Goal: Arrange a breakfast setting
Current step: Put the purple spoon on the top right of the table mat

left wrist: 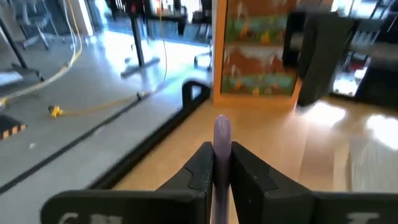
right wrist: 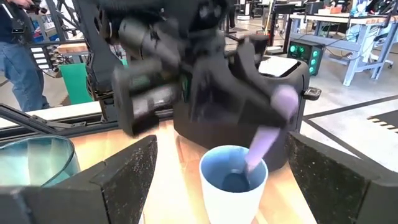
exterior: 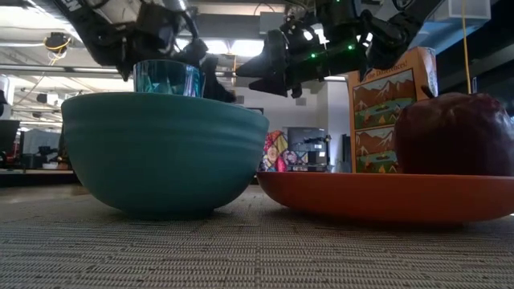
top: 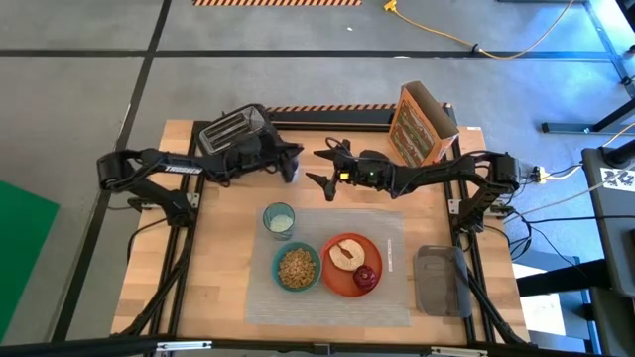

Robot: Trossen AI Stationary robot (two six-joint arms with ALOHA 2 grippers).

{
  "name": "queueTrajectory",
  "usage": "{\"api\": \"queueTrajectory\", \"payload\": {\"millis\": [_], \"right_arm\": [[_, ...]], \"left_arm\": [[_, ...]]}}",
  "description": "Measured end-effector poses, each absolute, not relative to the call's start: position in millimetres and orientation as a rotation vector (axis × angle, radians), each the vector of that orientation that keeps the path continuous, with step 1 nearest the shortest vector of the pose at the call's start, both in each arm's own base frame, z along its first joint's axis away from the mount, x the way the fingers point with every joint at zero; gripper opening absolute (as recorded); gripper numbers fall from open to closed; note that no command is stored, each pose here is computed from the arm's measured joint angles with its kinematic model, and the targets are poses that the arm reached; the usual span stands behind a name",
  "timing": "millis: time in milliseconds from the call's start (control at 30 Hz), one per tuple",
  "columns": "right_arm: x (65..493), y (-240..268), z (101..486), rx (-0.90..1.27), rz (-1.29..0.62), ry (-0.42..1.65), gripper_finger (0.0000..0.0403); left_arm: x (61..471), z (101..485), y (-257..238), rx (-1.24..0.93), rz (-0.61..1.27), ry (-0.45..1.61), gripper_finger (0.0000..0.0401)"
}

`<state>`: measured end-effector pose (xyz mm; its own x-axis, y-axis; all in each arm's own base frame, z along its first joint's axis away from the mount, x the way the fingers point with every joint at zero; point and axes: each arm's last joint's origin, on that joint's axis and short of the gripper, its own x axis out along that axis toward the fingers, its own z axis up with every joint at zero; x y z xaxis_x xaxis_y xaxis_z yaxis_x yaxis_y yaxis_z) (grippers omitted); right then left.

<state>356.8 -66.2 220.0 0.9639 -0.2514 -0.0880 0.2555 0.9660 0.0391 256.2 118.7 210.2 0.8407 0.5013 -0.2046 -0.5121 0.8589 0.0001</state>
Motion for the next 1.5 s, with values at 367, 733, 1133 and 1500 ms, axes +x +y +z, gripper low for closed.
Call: {"api": "queueTrajectory", "payload": {"millis": [367, 733, 1133, 1500], "right_arm": [[341, -57, 253, -0.025, -0.214, 0.063, 0.0337], [341, -19, 238, -0.634, -0.268, 0.375, 0.0256], [336, 10, 233, -1.395, -0.237, 0.66, 0.0234], [339, 16, 241, -1.558, -0.191, 0.711, 0.0234]], "left_arm": [[230, 278, 92, -0.025, 0.419, -0.116, 0.0033], [237, 305, 84, -0.138, 0.368, -0.095, 0.0031], [292, 304, 100, -0.362, 0.293, 0.216, 0.0034], [343, 294, 111, -0.468, 0.172, 0.332, 0.0035]]}}
